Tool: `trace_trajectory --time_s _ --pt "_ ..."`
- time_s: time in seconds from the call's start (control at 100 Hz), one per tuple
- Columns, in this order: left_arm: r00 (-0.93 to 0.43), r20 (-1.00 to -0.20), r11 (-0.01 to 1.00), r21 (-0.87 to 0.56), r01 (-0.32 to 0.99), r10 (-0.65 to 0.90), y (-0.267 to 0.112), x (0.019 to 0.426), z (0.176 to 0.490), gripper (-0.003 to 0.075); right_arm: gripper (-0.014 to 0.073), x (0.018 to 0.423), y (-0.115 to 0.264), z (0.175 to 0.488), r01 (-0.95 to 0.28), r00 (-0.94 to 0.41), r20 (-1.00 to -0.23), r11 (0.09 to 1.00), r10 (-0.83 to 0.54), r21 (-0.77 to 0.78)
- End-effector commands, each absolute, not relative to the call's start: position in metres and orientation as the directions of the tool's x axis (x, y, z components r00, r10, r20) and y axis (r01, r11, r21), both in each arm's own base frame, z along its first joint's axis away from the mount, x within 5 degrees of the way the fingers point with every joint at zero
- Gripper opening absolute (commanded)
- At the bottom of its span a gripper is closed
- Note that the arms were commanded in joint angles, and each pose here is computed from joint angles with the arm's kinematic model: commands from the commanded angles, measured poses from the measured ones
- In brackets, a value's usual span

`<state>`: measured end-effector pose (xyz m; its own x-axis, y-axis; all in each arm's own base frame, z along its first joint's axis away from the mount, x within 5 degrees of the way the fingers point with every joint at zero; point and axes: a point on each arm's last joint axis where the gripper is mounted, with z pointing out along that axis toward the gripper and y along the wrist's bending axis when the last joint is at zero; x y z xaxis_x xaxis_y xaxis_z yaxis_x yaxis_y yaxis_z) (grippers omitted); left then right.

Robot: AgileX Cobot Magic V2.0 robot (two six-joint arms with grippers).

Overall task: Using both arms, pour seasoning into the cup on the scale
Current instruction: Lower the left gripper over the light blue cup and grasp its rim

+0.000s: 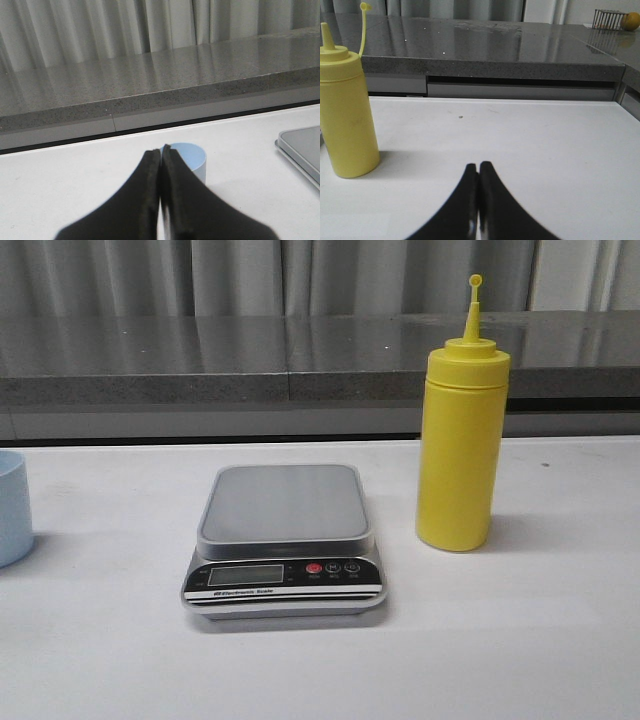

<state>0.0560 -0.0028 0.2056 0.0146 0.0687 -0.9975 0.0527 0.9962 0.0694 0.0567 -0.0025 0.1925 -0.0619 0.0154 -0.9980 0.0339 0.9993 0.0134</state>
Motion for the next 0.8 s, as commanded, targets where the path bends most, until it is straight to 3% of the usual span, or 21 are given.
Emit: trace_trajectory --time_s 0.0,0.4,0.57,0.79 --pt "0.121 -0.991 0.997 0.065 0.050 0.058 -0.003 0.053 0.212 -0.0018 -0.0120 0.056 -0.002 0.200 0.027 0.032 -0.999 1.000 0.002 0.003" --pt "0.143 -0.990 0.998 0.016 0.055 0.008 -0.003 0.051 0.223 -0.0018 -0.0120 0.056 -0.002 0.200 0.027 0.032 -0.999 1.000 0.002 0.003" --pt "0.111 -0.994 0.998 -0.011 0.062 -0.018 -0.003 0.048 0.258 -0.0018 -0.0120 0.056 -0.002 0.200 0.027 0.032 -0.999 1.000 0.002 0.003" --pt "-0.081 -0.997 0.998 -0.022 0.060 -0.017 -0.005 0.076 0.311 -0.0018 -0.0120 0.056 -0.002 0.200 0.027 0.032 -0.999 1.000 0.002 0.003"
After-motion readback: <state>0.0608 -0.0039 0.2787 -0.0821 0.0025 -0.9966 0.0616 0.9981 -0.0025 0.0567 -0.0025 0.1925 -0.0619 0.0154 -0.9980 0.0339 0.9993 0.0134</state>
